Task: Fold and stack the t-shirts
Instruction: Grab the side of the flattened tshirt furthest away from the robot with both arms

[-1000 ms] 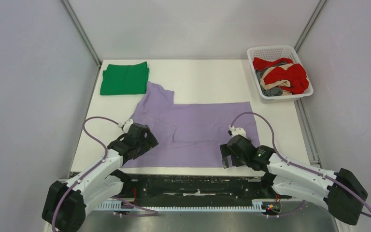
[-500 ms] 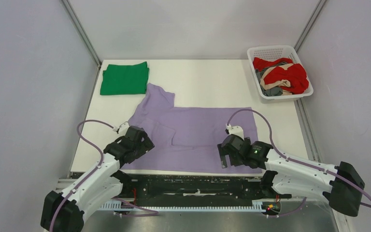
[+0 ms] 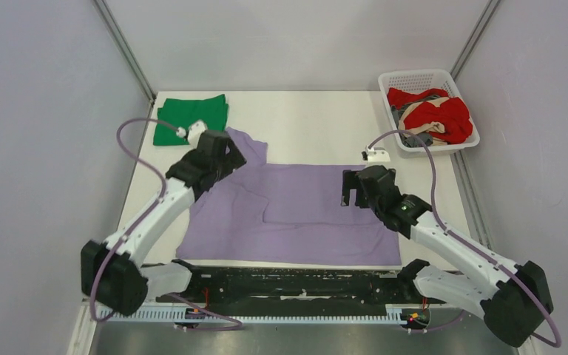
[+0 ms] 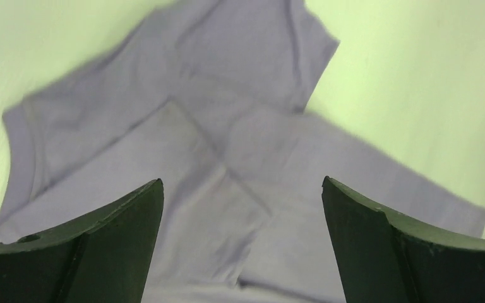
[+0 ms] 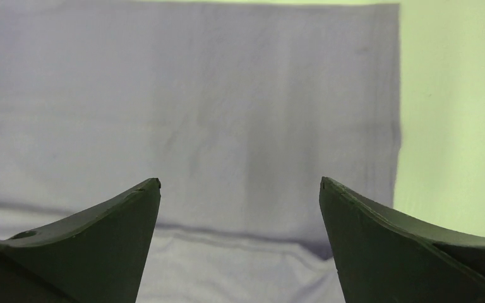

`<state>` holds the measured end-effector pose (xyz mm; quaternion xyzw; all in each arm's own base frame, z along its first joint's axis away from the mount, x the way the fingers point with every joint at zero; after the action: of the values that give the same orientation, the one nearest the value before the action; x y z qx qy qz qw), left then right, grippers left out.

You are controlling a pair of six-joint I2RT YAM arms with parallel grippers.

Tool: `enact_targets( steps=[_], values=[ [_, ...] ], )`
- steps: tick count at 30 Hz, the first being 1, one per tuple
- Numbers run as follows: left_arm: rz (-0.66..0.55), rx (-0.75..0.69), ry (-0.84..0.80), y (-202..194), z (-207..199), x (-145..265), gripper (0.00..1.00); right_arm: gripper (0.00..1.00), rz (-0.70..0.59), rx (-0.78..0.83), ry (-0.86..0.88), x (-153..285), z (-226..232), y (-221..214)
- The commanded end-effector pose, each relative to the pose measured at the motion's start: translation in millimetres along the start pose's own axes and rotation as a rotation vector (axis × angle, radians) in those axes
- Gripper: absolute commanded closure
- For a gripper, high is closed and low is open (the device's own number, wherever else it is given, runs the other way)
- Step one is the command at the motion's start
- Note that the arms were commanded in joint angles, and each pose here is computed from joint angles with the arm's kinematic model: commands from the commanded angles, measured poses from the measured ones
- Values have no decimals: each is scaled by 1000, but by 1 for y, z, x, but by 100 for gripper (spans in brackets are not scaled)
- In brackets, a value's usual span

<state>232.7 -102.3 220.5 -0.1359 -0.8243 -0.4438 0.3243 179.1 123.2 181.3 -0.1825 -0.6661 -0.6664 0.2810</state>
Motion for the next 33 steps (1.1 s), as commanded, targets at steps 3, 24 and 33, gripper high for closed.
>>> enact_targets(
  steps=[3, 24, 33],
  values=[
    [-47, -104, 52, 67, -59, -73, 0, 2, -118, -18, -18, -39, -14, 39],
    [82, -201, 376, 71, -90, -277, 21, 2, -46, -138, -121, -100, -55, 44],
    [97, -161, 369, 60, -87, -299, 38, 2, -42, -133, -150, -100, -60, 42]
  ],
)
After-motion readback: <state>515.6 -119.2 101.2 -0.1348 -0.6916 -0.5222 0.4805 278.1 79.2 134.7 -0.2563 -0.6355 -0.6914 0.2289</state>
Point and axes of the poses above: each gripper's point midway between its finger pads, its own x axis back along the fingers, its own z axis along the line the jaws close on, y = z × x, the point moved 9 cm from there along x, back along the fingers, and after that the axes turned 3 degrees about x, right-handed, at the moved point
